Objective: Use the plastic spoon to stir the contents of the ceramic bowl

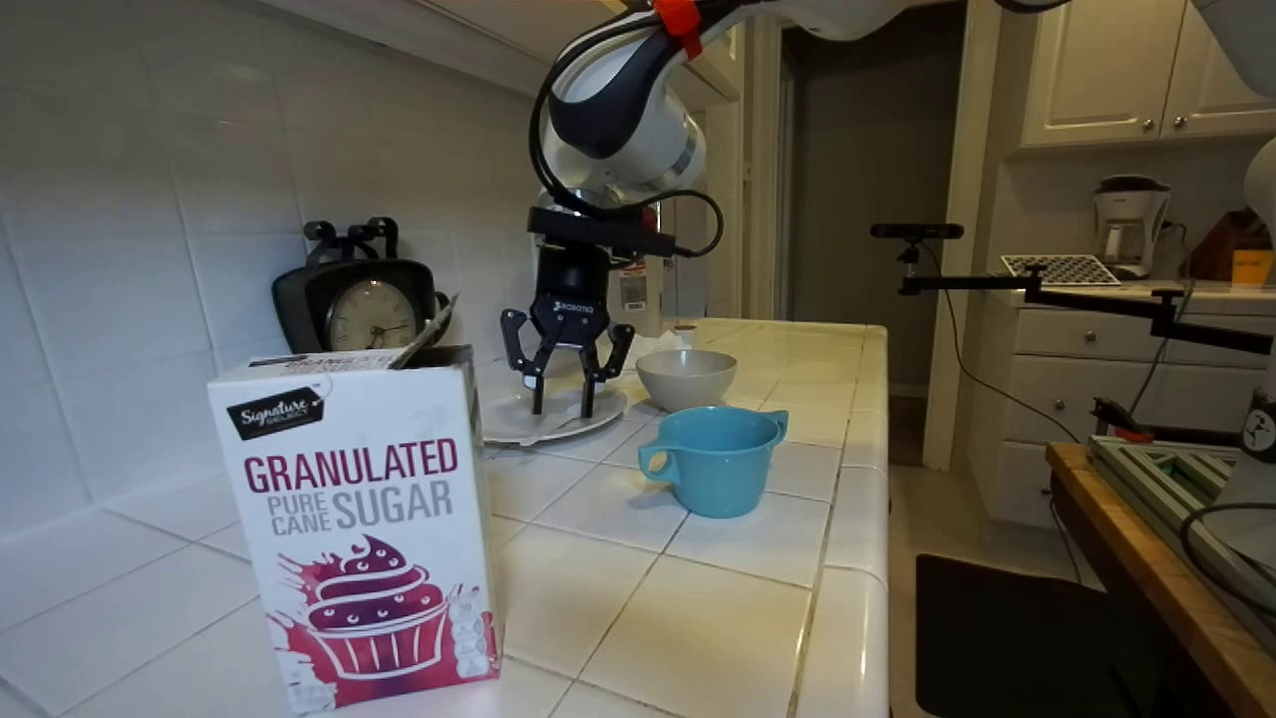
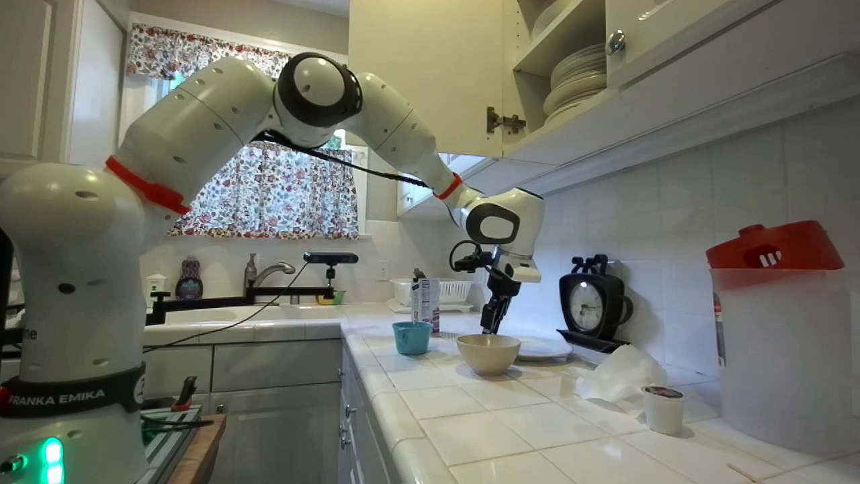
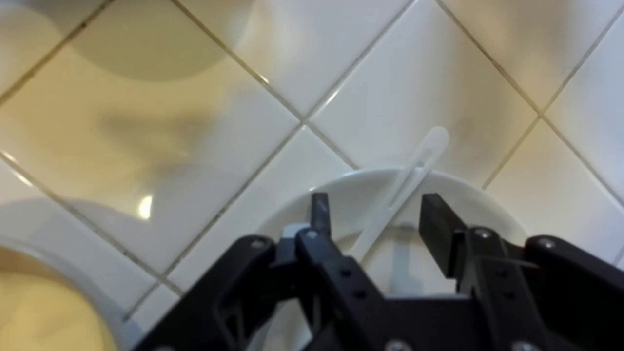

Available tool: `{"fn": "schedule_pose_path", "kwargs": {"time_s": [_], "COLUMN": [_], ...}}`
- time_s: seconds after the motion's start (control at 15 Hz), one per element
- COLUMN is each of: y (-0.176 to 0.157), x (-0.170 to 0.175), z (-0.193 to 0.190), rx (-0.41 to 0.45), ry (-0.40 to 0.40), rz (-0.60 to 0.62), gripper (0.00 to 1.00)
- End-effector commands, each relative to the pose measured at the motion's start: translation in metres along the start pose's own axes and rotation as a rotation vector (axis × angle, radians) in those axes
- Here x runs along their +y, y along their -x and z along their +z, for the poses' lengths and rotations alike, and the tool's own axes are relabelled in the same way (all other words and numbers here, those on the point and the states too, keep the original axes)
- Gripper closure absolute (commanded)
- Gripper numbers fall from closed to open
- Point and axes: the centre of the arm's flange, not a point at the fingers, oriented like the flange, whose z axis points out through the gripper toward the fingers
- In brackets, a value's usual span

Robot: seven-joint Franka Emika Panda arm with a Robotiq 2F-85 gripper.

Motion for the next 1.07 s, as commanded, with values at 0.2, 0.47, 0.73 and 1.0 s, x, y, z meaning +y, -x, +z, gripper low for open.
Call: {"fn": "schedule_pose_path", "kwargs": {"time_s": [0.2, 0.47, 0.73, 1.0], "y": [-0.018, -0.017, -0.014, -0.014], "x": [-0.021, -0.029, -0.033, -0.034], "z": [0.003, 0.006, 0.012, 0.014], "rx": [0.003, -0.005, -0.019, -0.023], "ry": [0.035, 0.05, 0.06, 0.065], "rz": [-0.03, -0.042, -0.05, -0.052], "gripper": [0.5, 0.54, 0.55, 0.55]}}
